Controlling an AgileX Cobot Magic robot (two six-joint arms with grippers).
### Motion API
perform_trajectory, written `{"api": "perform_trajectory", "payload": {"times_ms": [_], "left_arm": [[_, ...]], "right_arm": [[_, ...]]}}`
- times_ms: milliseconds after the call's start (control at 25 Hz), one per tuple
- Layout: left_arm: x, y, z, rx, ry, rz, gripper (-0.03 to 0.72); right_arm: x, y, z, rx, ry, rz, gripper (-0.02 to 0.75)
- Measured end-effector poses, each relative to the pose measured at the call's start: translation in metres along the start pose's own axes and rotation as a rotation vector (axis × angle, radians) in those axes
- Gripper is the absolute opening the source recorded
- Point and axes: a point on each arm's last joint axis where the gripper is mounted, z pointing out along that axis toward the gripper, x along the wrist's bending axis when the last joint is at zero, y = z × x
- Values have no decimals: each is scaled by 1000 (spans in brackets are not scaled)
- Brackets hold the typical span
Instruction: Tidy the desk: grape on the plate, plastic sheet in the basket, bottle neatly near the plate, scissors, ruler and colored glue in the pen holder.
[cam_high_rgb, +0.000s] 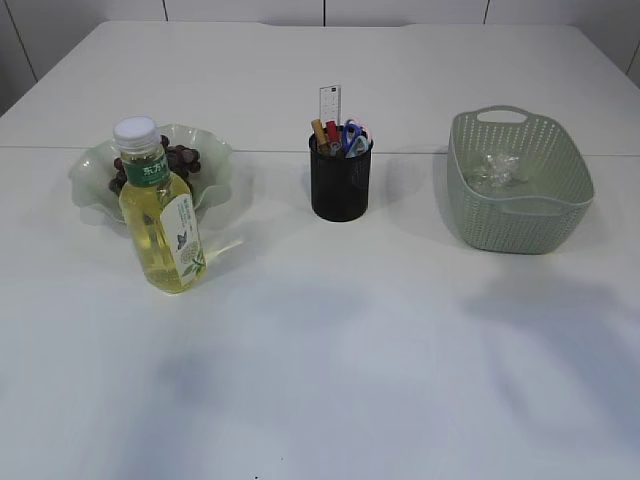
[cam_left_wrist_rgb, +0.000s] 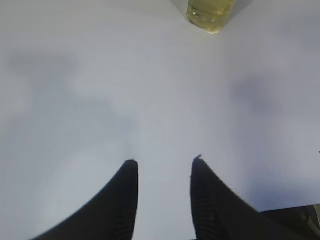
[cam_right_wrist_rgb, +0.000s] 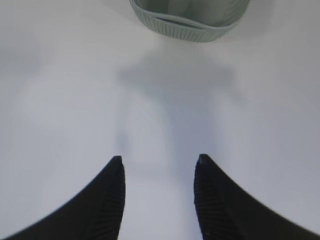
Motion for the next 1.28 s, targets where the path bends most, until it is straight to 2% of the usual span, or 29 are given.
{"api": "perform_trajectory", "payload": {"times_ms": [240,520,840,1080,1280], "left_arm": [[5,-26,-40,-90,-8,-9,267],[13,-65,-78,-184,-4,-18,280],[20,-98,-106,-342,-14,-28,360],[26,-118,-120,-444,5,-32,368],[29,-135,-129,-519,4,-38,369]], "right_arm": [[-5,-72,-52,-154,20,87,368],[-11,-150,-92,-312,35,109,368],[-15,-211,-125,-546,75,119,368],[-15,-253,-140,-717,118,120,368],[-16,-274,-140,-789,115,95,368]]}}
